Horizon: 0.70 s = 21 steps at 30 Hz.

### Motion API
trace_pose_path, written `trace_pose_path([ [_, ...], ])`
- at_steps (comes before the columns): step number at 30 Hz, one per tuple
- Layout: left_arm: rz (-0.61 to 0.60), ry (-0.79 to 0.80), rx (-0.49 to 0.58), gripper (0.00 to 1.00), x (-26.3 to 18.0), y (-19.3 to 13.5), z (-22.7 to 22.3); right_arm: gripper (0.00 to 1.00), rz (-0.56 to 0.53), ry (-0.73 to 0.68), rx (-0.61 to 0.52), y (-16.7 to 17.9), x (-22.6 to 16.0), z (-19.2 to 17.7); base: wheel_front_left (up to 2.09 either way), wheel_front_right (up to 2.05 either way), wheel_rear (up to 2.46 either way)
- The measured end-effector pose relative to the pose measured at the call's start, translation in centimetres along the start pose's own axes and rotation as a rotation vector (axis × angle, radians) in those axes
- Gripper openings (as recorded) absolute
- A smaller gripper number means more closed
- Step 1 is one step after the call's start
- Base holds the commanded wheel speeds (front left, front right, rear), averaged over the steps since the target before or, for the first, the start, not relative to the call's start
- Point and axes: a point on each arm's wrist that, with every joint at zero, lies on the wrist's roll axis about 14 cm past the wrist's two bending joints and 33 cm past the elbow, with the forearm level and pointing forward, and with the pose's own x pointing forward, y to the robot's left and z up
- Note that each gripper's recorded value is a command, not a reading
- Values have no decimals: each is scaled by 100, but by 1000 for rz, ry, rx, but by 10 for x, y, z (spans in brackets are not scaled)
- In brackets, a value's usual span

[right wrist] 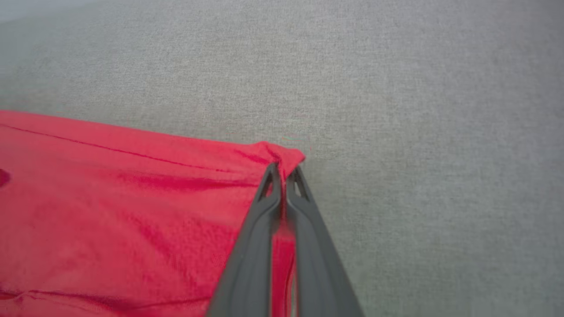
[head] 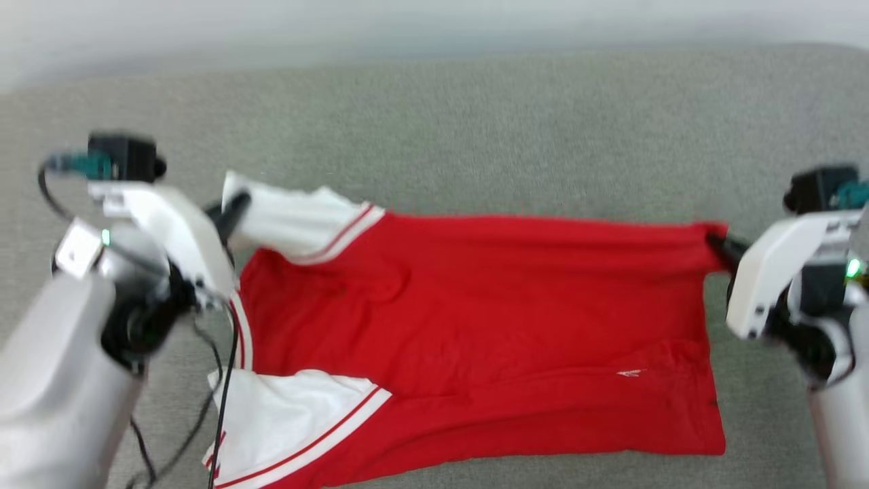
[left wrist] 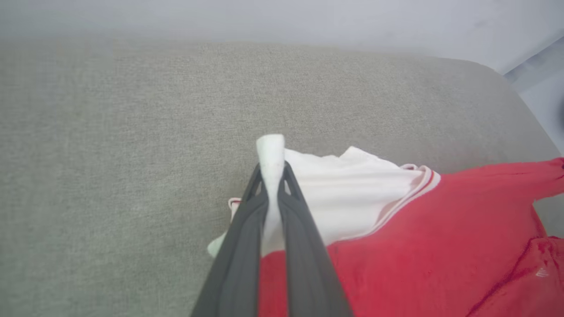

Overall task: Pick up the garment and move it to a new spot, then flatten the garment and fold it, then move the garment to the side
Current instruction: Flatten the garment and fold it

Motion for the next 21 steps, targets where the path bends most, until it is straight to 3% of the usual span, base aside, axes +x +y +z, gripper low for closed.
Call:
trace_pose_path([
  [18,121,152,-262,0,-105,-10,-154,0,-10,52,145,9,-54,-95,0,0,0],
  [19,114,160,-277,22,-106,-15,-159,31,-10,57,158,10,-55,-101,0,0,0],
  [20,102,169,-291,48,-105,-20,-163,86,-8,62,172,12,-57,-107,0,0,0],
  [21,97,175,-300,98,-105,-24,-167,100,-7,67,181,13,-58,-112,0,0,0],
])
